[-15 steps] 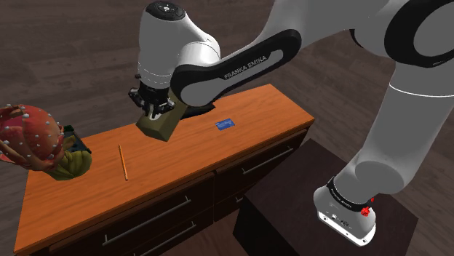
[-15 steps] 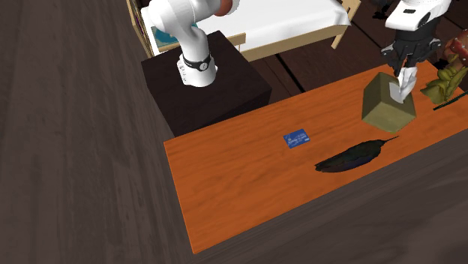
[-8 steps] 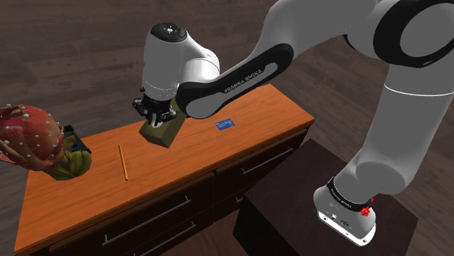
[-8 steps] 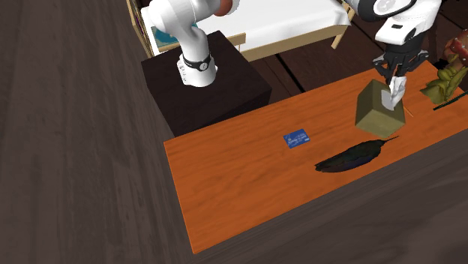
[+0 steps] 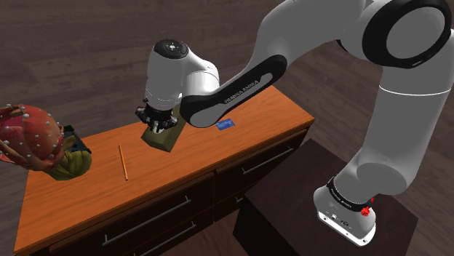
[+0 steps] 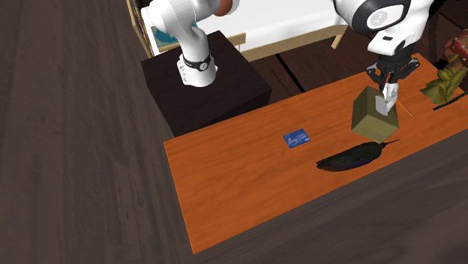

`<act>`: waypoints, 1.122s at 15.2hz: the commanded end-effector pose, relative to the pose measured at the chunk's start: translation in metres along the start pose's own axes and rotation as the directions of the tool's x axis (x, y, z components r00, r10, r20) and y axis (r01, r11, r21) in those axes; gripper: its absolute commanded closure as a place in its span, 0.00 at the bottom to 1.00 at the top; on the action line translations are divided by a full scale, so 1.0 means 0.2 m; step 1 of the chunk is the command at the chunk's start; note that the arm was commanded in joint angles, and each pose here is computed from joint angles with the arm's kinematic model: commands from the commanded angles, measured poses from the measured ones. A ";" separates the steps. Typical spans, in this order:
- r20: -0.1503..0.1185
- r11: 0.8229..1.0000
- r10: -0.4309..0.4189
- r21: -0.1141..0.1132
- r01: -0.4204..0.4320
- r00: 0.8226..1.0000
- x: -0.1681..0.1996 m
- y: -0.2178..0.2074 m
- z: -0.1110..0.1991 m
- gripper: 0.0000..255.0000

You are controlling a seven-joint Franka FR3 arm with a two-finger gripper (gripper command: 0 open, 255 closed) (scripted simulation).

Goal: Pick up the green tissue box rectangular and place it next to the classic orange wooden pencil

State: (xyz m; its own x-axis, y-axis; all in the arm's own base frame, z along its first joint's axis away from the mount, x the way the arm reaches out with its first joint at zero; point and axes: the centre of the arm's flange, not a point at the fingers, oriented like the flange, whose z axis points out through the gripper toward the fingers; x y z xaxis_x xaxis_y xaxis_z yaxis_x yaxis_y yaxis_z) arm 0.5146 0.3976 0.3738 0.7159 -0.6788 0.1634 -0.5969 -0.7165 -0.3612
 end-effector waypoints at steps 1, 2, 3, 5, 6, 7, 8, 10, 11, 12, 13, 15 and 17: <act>0.000 1.000 0.001 -0.002 -0.001 1.000 0.00 0.00 0.01 1.00; 0.000 1.000 0.001 -0.002 -0.001 1.000 0.00 0.00 0.01 1.00; 0.000 1.000 0.001 -0.002 -0.001 1.000 0.00 0.00 0.01 1.00; 0.000 1.000 0.001 -0.002 -0.001 1.000 0.00 0.00 0.01 1.00; 0.000 1.000 0.001 -0.002 -0.001 1.000 0.00 0.00 0.01 0.00; 0.000 1.000 0.001 -0.002 -0.001 1.000 0.00 0.00 0.01 0.00; 0.000 1.000 0.001 -0.002 -0.001 1.000 0.00 0.00 0.00 0.00; 0.000 1.000 0.001 -0.002 -0.001 1.000 0.00 0.00 0.00 0.00; 0.000 1.000 0.001 -0.002 -0.001 1.000 0.00 0.00 0.01 0.00; 0.000 1.000 0.001 -0.002 -0.001 1.000 0.00 0.00 -0.06 0.00; 0.000 1.000 0.001 -0.002 -0.001 1.000 0.00 0.00 -0.13 0.00; 0.000 1.000 0.001 -0.002 -0.001 1.000 0.00 0.00 -0.24 0.00; 0.000 1.000 0.001 -0.002 -0.001 1.000 0.00 0.00 -0.24 0.00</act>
State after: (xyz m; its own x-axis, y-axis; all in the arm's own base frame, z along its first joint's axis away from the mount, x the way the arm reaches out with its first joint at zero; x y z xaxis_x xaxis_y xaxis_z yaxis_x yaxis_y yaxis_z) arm 0.4984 0.3887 0.4169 0.7151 -0.6796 0.1638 -0.5977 -0.7159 -0.3609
